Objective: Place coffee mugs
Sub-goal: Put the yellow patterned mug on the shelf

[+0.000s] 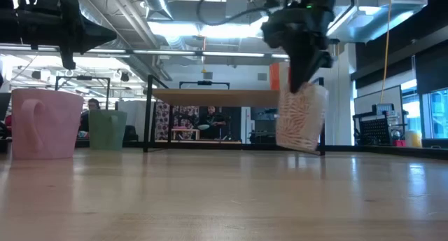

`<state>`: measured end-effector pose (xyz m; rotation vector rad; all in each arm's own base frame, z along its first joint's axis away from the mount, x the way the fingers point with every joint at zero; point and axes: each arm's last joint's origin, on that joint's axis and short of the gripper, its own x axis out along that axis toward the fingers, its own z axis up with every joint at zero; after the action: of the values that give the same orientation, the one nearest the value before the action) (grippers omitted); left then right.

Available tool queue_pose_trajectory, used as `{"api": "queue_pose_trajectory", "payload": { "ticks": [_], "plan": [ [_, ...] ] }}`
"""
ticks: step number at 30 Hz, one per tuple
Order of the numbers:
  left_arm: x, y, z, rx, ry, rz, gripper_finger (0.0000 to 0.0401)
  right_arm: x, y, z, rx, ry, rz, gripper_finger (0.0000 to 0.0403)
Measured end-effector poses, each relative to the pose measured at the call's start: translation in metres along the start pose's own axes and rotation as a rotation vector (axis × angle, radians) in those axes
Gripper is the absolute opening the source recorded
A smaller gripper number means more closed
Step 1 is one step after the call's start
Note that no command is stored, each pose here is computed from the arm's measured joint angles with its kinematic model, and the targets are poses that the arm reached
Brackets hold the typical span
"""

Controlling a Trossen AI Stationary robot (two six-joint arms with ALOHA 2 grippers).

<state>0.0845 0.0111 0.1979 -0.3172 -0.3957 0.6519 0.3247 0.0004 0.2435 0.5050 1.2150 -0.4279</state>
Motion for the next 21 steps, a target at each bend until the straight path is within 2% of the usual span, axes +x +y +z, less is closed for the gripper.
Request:
{"api": "queue_pose_trajectory", "payload": {
  "ticks": [7, 13, 17, 21],
  "plan": [
    [0.000, 0.000, 0.000, 0.000, 0.000, 0.001, 0.0011, 0.021, 0.007, 0.026, 0.052, 0.017, 0.044, 0.0001],
    [0.000, 0.000, 0.000, -0.001, -0.001, 0.004, 0.0011, 0.032, 0.009, 0.034, 0.045, 0.006, 0.074, 0.0006],
    [0.000, 0.000, 0.000, 0.002, 0.000, 0.004, 0.0011, 0.035, 0.010, 0.036, 0.047, -0.014, 0.094, 0.0035],
    [0.000, 0.000, 0.000, 0.006, 0.000, 0.003, 0.0011, 0.035, 0.013, 0.039, 0.046, -0.032, 0.141, 0.0082]
  ]
}}
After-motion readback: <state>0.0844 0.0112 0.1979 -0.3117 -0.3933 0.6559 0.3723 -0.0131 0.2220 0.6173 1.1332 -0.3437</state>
